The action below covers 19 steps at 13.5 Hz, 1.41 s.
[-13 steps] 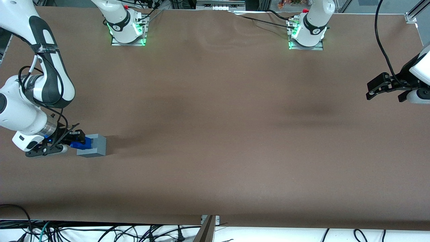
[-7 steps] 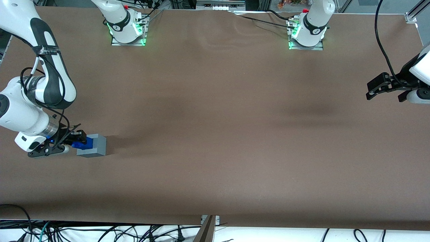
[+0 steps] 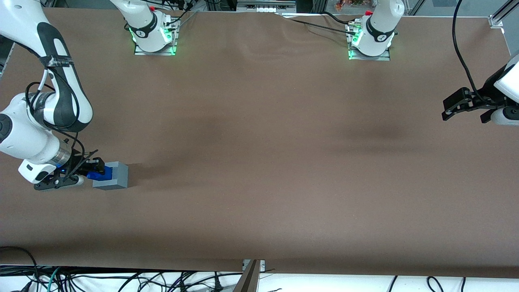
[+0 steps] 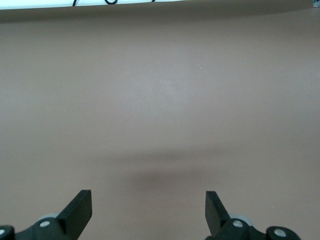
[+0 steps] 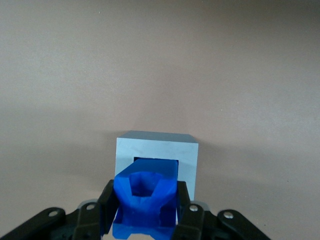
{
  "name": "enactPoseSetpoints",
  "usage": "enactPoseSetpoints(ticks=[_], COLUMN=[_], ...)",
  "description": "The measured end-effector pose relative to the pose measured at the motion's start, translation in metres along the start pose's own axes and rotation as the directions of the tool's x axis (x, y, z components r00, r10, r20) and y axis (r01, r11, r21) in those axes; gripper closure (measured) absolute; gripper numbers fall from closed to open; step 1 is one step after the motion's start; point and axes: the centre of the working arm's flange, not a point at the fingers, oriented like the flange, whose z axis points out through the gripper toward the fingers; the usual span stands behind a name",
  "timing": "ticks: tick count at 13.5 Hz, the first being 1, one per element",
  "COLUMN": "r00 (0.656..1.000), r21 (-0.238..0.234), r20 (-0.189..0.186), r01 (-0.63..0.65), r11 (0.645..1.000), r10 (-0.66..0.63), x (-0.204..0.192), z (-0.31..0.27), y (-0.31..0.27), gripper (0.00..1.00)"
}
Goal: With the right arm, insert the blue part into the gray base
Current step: 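Lower the blue block into the gray base's hole with the right gripper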
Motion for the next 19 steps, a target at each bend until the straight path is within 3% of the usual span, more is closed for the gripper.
enactPoseSetpoints(ticks=[9, 10, 14, 16, 19], r00=[1.000, 1.000, 0.999, 0.999, 1.000], r21=[0.020, 0.023, 0.023, 0.023, 0.033], r20=[-0.018, -0.017, -0.032, -0.035, 0.015], r01=[-0.018, -0.020, -0.017, -0.011, -0.023], r11=[1.000, 1.000, 1.000, 1.000, 0.999], r10=[0.018, 0.021, 0.017, 0.012, 0.023], x=[0.001, 0.000, 0.003, 0.005, 0.002], z=[0.010, 0.011, 0.006, -0.009, -0.057], y=[-0.001, -0.001, -0.004, -0.009, -0.031], gripper=[0.48, 0.42, 0.02, 0.01, 0.01])
